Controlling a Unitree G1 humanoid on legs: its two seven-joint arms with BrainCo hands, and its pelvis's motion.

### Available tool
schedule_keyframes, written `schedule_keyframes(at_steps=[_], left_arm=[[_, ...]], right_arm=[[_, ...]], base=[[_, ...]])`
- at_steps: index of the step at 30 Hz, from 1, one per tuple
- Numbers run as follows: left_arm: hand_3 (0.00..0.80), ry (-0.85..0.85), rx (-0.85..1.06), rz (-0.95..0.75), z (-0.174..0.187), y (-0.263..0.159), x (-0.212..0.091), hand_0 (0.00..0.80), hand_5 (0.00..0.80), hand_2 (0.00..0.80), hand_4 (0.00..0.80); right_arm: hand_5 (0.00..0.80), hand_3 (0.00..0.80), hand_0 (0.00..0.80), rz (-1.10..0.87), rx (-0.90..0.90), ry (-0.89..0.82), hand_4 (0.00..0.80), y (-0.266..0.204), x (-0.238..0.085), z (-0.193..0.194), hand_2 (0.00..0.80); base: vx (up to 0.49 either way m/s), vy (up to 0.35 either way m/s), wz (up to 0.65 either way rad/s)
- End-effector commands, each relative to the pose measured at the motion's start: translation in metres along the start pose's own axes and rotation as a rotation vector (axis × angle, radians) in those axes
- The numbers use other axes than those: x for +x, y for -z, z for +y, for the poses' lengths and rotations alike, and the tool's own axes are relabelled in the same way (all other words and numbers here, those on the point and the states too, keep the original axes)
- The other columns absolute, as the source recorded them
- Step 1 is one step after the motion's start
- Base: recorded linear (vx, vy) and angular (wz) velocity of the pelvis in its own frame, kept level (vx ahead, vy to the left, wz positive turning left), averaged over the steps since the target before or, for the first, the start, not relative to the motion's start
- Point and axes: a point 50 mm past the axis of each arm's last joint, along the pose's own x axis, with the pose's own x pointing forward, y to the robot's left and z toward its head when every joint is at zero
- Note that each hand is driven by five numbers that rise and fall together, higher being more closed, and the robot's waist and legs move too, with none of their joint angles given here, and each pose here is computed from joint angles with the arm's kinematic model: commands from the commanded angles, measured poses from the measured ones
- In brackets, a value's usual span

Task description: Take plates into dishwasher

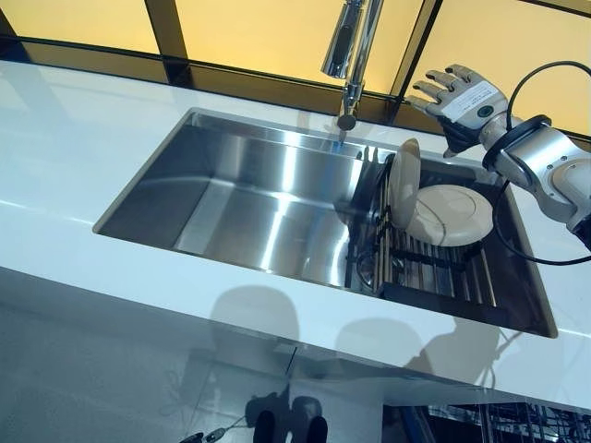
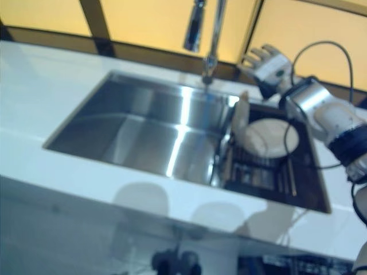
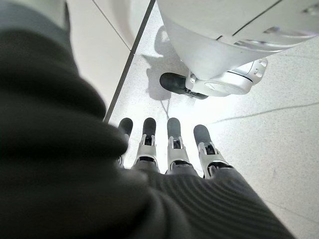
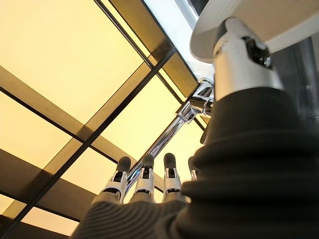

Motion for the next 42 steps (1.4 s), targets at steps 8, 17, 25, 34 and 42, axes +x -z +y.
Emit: schedule_keyframes(at_steps=[8,17,25,34,42], left_arm=[[0.0,-0.026,0.011,-0.034,0.012,-0.007,-0.002,0.0,0.0,0.0,0.0],[0.0,-0.019,0.008,-0.034,0.009,-0.006,-0.001,0.0,0.0,0.0,0.0],[0.0,-0.022,0.007,-0.035,0.009,-0.005,-0.001,0.0,0.0,0.0,0.0],[0.0,-0.016,-0.001,-0.039,0.007,-0.005,-0.001,0.0,0.0,0.0,0.0],[0.0,-0.011,-0.002,-0.043,0.006,-0.004,-0.001,0.0,0.0,0.0,0.0]], right_arm=[[0.0,0.0,0.0,0.007,-0.044,-0.011,0.0,0.013,-0.006,-0.003,0.0],[0.0,0.0,0.0,-0.055,-0.011,-0.026,0.0,-0.003,-0.004,0.003,0.0],[0.0,0.0,0.0,-0.097,0.028,-0.049,0.0,-0.018,-0.004,0.011,0.0],[0.088,0.088,0.088,-0.144,0.027,-0.087,0.088,-0.03,-0.003,0.019,0.088],[0.8,0.8,0.8,-0.172,-0.017,-0.124,0.8,-0.033,-0.006,0.023,0.8]], base=[[0.0,0.0,0.0],[0.0,0.0,0.0],[0.0,0.0,0.0],[0.0,0.0,0.0],[0.0,0.0,0.0]])
